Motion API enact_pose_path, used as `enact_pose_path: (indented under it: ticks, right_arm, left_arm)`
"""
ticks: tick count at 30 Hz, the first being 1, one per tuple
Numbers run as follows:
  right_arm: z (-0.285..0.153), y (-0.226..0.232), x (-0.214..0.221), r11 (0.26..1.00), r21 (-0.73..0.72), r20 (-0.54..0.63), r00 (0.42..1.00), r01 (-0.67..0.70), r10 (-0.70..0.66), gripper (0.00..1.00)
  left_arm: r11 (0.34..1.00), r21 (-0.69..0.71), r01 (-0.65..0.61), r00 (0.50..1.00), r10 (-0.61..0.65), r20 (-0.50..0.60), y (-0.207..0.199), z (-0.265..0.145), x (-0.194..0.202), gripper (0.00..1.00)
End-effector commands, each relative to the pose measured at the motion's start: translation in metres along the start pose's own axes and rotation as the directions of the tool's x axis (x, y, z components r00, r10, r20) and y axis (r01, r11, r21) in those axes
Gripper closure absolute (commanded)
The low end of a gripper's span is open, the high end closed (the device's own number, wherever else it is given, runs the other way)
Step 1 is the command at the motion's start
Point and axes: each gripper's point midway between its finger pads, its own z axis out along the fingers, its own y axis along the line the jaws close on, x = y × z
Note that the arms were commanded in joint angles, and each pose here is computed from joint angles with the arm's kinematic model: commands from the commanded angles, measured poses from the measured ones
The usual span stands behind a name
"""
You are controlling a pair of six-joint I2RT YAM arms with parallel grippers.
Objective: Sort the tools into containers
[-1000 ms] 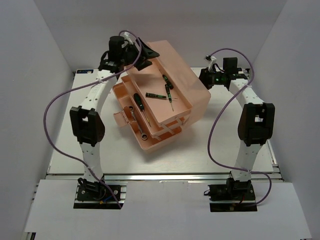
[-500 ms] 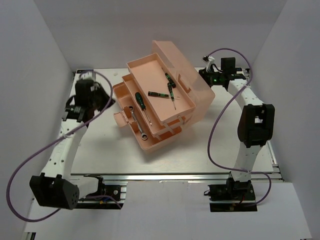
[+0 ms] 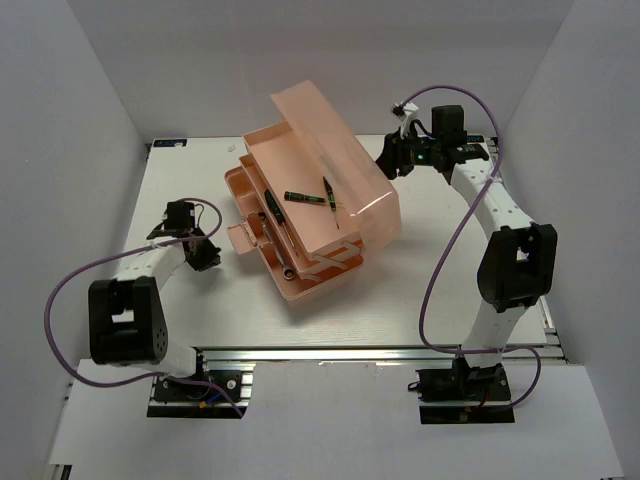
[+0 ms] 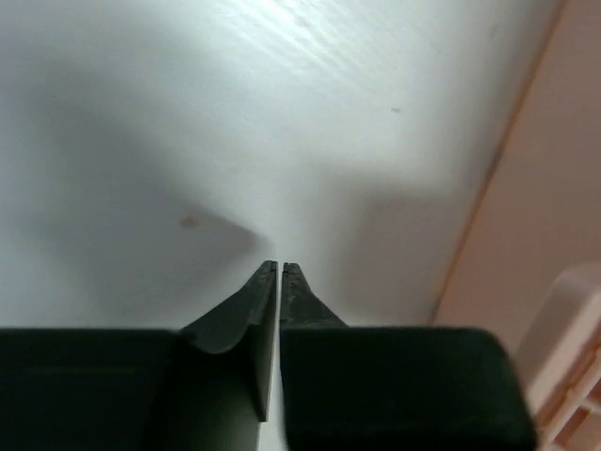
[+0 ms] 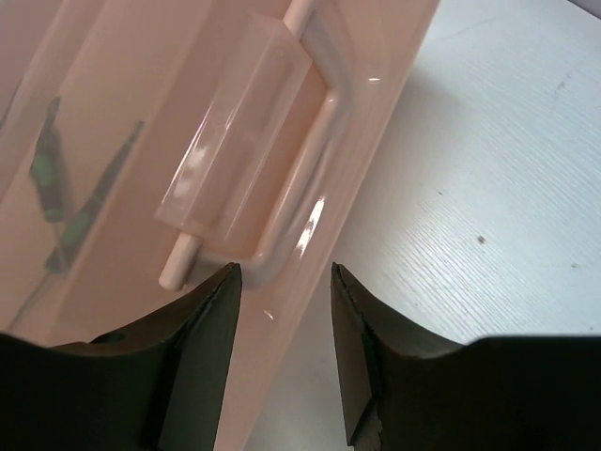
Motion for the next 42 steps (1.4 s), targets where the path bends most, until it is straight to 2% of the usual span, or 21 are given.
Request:
enact_pose_path:
  ticks: [1,3,7,10,14,16,19,23,27,30,31,34,38,42]
  right_arm:
    - [-0.008,0.034,-0.007,0.996,-0.076,0.007,0.999,0.035,-0.035,0.51]
    - [-0.008,0.043,-0.009,0.994,-0.090,0.009,0.998,0.058,-0.057,0.51]
    - [-0.008,0.059,-0.011,0.989,-0.098,0.002,0.994,0.112,-0.113,0.51]
    - [-0.008,0.079,-0.011,0.976,-0.110,-0.013,0.982,0.187,-0.190,0.52]
    - [-0.005,0.117,-0.003,0.949,-0.118,-0.035,0.953,0.294,-0.300,0.51]
    - [-0.001,0.126,0.007,0.945,-0.122,-0.055,0.949,0.303,-0.311,0.51]
    - [-0.001,0.121,0.010,0.956,-0.072,-0.073,0.954,0.285,-0.290,0.50]
    - [-0.009,0.112,-0.006,0.950,0.023,-0.046,0.949,0.312,-0.311,0.42]
    - [-0.019,0.101,-0.040,0.934,0.161,0.053,0.942,0.320,-0.332,0.36]
    - [-0.028,0.083,-0.055,0.923,0.283,0.105,0.948,0.263,-0.302,0.35]
    - [-0.028,0.076,-0.060,0.915,0.318,0.119,0.946,0.250,-0.300,0.34]
    - [-0.025,0.065,-0.061,0.904,0.362,0.113,0.951,0.229,-0.286,0.34]
    - [-0.020,0.064,-0.058,0.919,0.343,0.119,0.961,0.195,-0.248,0.35]
    - [-0.013,0.090,-0.064,0.968,0.198,0.168,0.967,0.156,-0.190,0.34]
  left_arm:
    - [0.960,0.280,0.001,0.999,0.012,-0.046,-0.055,0.013,-0.001,0.80]
    - [0.949,0.312,0.041,0.994,-0.008,-0.108,-0.066,0.026,0.000,0.76]
    - [0.915,0.399,0.065,0.992,-0.014,-0.129,-0.097,0.037,-0.021,0.61]
    - [0.868,0.492,0.065,0.988,0.012,-0.151,-0.125,0.039,-0.035,0.56]
    - [0.808,0.584,0.086,0.988,0.006,-0.153,-0.149,0.030,-0.046,0.54]
    - [0.781,0.619,0.083,0.990,0.005,-0.140,-0.158,0.028,-0.054,0.53]
    - [0.748,0.653,0.124,0.982,0.002,-0.188,-0.170,0.031,-0.056,0.51]
    - [0.694,0.709,0.123,0.981,0.025,-0.194,-0.195,0.027,-0.067,0.51]
    - [0.681,0.724,0.109,0.983,0.034,-0.180,-0.215,0.025,-0.080,0.51]
    - [0.668,0.737,0.098,0.988,0.025,-0.154,-0.226,0.019,-0.095,0.51]
    - [0.670,0.735,0.101,0.983,0.048,-0.179,-0.237,0.017,-0.082,0.52]
    - [0.682,0.724,0.099,0.984,0.042,-0.174,-0.248,0.006,-0.089,0.55]
    - [0.698,0.711,0.080,0.989,0.035,-0.146,-0.262,-0.020,-0.094,0.55]
    - [0.748,0.661,0.054,0.996,0.005,-0.086,-0.249,-0.036,-0.101,0.55]
